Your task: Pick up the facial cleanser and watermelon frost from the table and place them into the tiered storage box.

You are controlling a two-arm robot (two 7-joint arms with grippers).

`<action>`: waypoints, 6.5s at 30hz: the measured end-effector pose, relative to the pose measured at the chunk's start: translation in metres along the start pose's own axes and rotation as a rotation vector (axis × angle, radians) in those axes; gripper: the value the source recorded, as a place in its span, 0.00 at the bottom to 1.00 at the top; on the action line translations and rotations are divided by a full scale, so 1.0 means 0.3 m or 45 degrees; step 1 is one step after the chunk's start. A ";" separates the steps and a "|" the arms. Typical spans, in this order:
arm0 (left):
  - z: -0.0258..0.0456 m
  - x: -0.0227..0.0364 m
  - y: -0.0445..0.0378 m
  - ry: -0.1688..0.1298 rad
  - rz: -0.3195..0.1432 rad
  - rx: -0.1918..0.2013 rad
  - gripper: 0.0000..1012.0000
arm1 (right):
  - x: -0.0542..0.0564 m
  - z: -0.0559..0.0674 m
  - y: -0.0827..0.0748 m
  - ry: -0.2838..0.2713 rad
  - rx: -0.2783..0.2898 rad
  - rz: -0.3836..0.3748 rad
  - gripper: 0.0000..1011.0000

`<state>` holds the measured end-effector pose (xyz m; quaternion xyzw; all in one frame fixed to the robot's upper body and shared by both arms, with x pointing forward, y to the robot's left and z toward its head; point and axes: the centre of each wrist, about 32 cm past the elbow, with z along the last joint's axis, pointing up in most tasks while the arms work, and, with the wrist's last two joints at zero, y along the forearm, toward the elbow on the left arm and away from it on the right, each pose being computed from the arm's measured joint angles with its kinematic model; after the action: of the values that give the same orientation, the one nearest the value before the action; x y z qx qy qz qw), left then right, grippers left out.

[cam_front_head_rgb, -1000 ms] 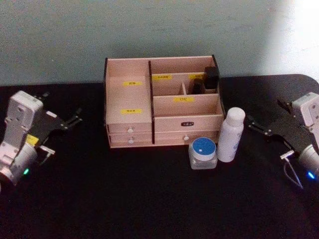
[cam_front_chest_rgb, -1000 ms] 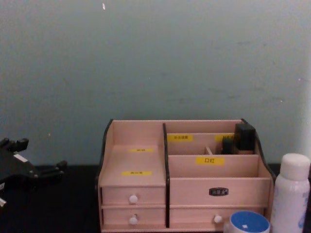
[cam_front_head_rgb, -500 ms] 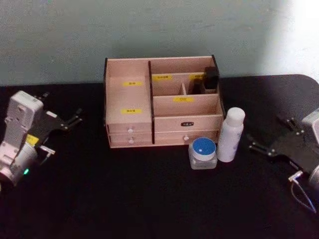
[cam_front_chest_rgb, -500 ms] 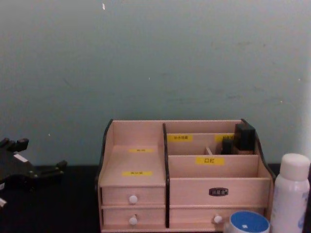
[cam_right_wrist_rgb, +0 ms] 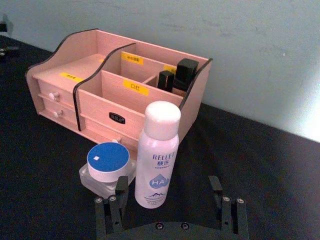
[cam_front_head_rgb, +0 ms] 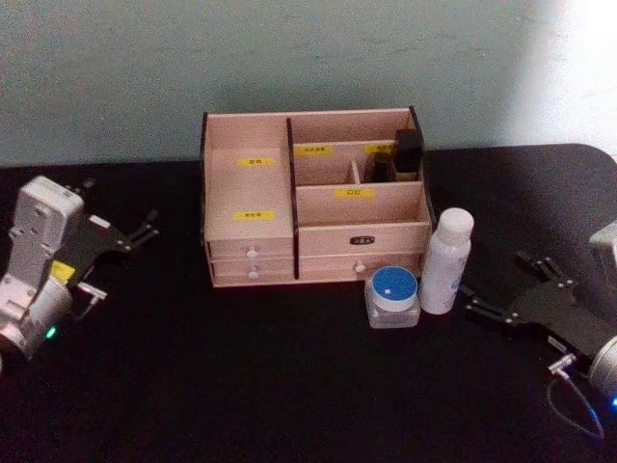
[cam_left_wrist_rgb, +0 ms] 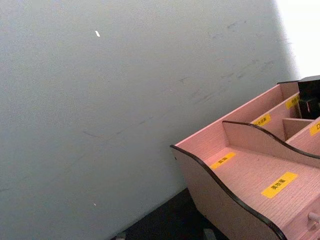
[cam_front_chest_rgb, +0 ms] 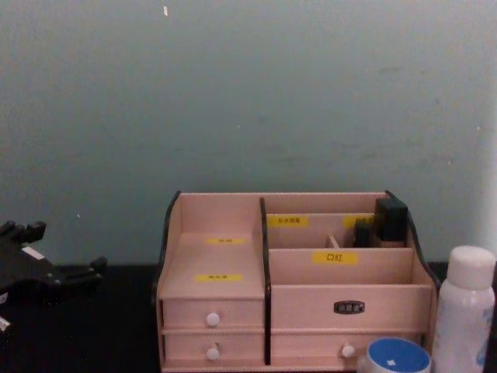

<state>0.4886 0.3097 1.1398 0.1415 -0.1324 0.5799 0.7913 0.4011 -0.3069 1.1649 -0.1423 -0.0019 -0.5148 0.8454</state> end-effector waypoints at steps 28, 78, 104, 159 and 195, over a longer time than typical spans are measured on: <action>0.000 0.000 0.000 0.000 0.000 0.000 0.99 | 0.005 -0.035 0.170 0.083 0.067 0.035 0.99; 0.000 0.000 0.000 0.000 0.000 0.000 0.99 | 0.014 -0.027 0.172 0.106 0.092 0.042 0.59; 0.000 0.000 0.000 0.000 0.000 0.000 0.99 | 0.049 0.184 0.248 0.043 0.281 0.134 0.59; 0.000 0.000 0.000 0.000 0.000 0.000 0.99 | 0.046 0.301 0.669 0.040 0.332 0.253 0.59; 0.000 0.000 0.000 0.000 0.000 0.000 0.99 | 0.027 0.208 0.712 0.078 0.191 0.232 0.59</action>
<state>0.4886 0.3097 1.1398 0.1415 -0.1325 0.5799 0.7913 0.5999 -0.2072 1.1749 -0.0625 -0.0018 -0.4383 0.8967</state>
